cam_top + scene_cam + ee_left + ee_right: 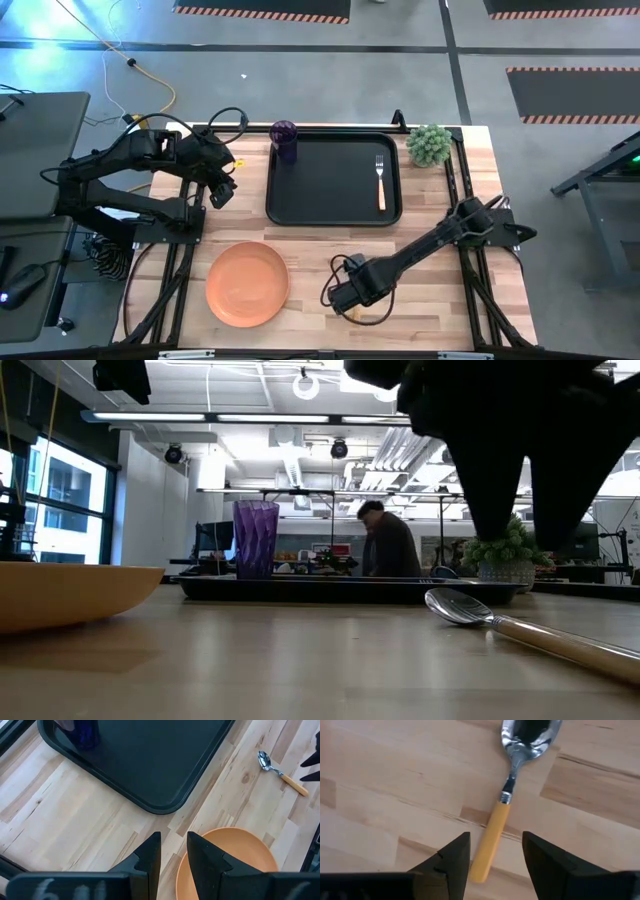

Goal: Pick and place plate/cup/fork/spoon on tray
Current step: Put the brown spoon to the left of the orange fork on the tray

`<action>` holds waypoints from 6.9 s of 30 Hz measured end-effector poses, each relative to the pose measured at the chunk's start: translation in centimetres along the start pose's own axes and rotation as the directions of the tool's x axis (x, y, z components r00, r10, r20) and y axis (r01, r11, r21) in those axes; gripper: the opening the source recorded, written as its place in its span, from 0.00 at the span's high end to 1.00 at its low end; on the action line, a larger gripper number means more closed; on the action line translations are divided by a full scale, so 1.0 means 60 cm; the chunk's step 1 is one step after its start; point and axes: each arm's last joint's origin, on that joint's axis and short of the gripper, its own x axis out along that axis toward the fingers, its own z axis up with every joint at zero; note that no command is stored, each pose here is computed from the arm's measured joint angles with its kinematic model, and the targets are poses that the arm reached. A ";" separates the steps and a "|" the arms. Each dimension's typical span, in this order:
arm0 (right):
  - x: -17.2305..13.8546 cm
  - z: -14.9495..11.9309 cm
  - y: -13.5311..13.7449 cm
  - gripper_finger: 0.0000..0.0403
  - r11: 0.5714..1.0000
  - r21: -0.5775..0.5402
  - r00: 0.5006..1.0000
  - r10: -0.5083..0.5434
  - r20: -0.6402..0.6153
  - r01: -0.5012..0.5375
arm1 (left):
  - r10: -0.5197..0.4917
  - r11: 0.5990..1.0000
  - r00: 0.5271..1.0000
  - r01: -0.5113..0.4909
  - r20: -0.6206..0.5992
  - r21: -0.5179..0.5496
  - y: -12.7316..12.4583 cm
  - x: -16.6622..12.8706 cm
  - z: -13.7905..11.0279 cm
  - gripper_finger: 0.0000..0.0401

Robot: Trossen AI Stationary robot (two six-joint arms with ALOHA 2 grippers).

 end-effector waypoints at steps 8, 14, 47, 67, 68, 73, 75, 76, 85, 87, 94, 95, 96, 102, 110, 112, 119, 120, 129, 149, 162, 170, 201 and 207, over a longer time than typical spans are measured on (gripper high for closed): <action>0.039 -0.002 0.005 0.57 0.999 0.005 0.999 -0.039 0.000 0.039 | 0.000 1.000 1.000 0.000 0.000 0.011 0.000 0.000 0.000 0.79; 0.064 -0.003 0.009 0.57 0.999 0.005 0.999 -0.053 -0.001 0.053 | 0.000 1.000 1.000 0.000 0.000 0.011 0.000 0.000 0.000 0.79; 0.082 -0.002 0.011 0.94 0.996 0.063 0.998 -0.065 0.015 0.064 | 0.000 0.999 1.000 0.000 0.000 0.037 0.000 0.000 0.000 0.79; 0.007 0.006 0.044 0.95 0.988 0.144 0.996 0.044 0.074 -0.055 | 0.000 0.995 1.000 0.000 -0.001 0.098 0.000 0.000 0.000 0.79; 0.000 0.010 0.045 0.95 0.988 0.148 0.995 0.035 0.095 -0.049 | 0.001 0.995 1.000 -0.001 -0.002 0.099 0.000 0.000 0.000 0.79; -0.042 0.039 0.048 0.95 0.984 0.178 0.986 -0.014 0.164 -0.016 | 0.001 0.994 1.000 0.000 -0.002 0.107 0.000 0.000 0.000 0.79; -0.054 0.053 0.047 0.95 0.984 0.177 0.983 -0.046 0.177 0.014 | 0.001 0.992 1.000 0.000 -0.002 0.125 0.000 0.000 0.000 0.79; -0.060 0.061 0.047 0.95 0.983 0.180 0.982 -0.054 0.183 0.020 | 0.001 0.991 1.000 0.000 -0.002 0.132 0.000 0.000 0.000 0.79; -0.087 0.140 0.053 0.95 0.987 0.153 0.970 -0.079 0.232 0.044 | 0.002 0.988 1.000 -0.001 -0.005 0.157 0.000 0.000 -0.001 0.79; -0.090 0.158 0.050 0.95 0.988 0.145 0.965 -0.094 0.245 0.060 | 0.003 0.988 1.000 -0.002 -0.006 0.157 0.001 0.000 -0.001 0.79; -0.097 0.212 0.039 0.95 0.986 0.119 0.958 -0.145 0.249 0.119 | 0.002 0.985 1.000 -0.001 -0.006 0.175 0.000 0.000 -0.001 0.79; -0.098 0.219 0.036 0.95 0.983 0.122 0.956 -0.162 0.247 0.135 | 0.003 0.985 1.000 -0.002 -0.006 0.175 0.001 0.000 -0.001 0.79; -0.100 0.227 0.032 0.95 0.981 0.121 0.954 -0.175 0.245 0.149 | 0.003 0.985 1.000 -0.002 -0.006 0.175 0.001 0.000 -0.001 0.79; -0.127 0.270 0.009 0.95 0.976 0.081 0.938 -0.218 0.269 0.204 | 0.003 0.985 1.000 -0.002 -0.007 0.175 0.001 0.000 -0.001 0.79; -0.170 0.341 -0.029 0.95 0.966 0.032 0.914 -0.254 0.318 0.257 | 0.002 0.985 1.000 -0.001 -0.006 0.175 0.000 0.000 -0.001 0.79; -0.174 0.357 -0.037 0.95 0.961 0.025 0.907 -0.268 0.325 0.275 | 0.002 0.985 1.000 -0.001 -0.006 0.175 0.001 0.000 -0.001 0.79; -0.185 0.414 -0.064 0.95 0.945 -0.007 0.892 -0.306 0.334 0.326 | 0.002 0.985 1.000 -0.001 -0.005 0.173 0.000 0.000 -0.001 0.79; -0.186 0.421 -0.068 0.95 0.943 -0.013 0.891 -0.309 0.332 0.331 | 0.002 0.985 1.000 -0.001 -0.005 0.174 0.000 0.000 -0.001 0.79; -0.191 0.461 -0.090 0.95 0.924 -0.086 0.889 -0.330 0.318 0.373 | 0.009 0.985 1.000 -0.008 -0.002 0.174 0.001 0.000 -0.001 0.79; -0.231 0.383 -0.237 0.95 0.964 0.067 0.918 -0.266 0.295 0.258 | 0.084 0.986 0.995 -0.092 0.058 0.138 0.010 0.000 0.008 0.79; -0.199 0.343 -0.278 0.95 0.962 0.204 0.899 0.081 0.431 -0.184 | 0.078 0.989 0.991 -0.091 0.113 0.114 0.012 0.000 0.019 0.79; -0.153 0.388 -0.259 0.95 0.959 0.231 0.919 0.063 0.389 -0.163 | 0.078 0.989 0.991 -0.091 0.113 0.114 0.012 0.000 0.019 0.79; 0.000 0.486 -0.249 0.95 0.962 0.271 0.983 -0.041 0.177 -0.009 | 0.099 0.987 0.988 -0.112 0.119 0.113 0.013 0.000 0.019 0.79; 0.007 0.490 -0.251 0.95 0.963 0.268 0.984 -0.050 0.170 0.003 | 0.099 0.986 0.988 -0.113 0.119 0.121 0.013 -0.001 0.019 0.79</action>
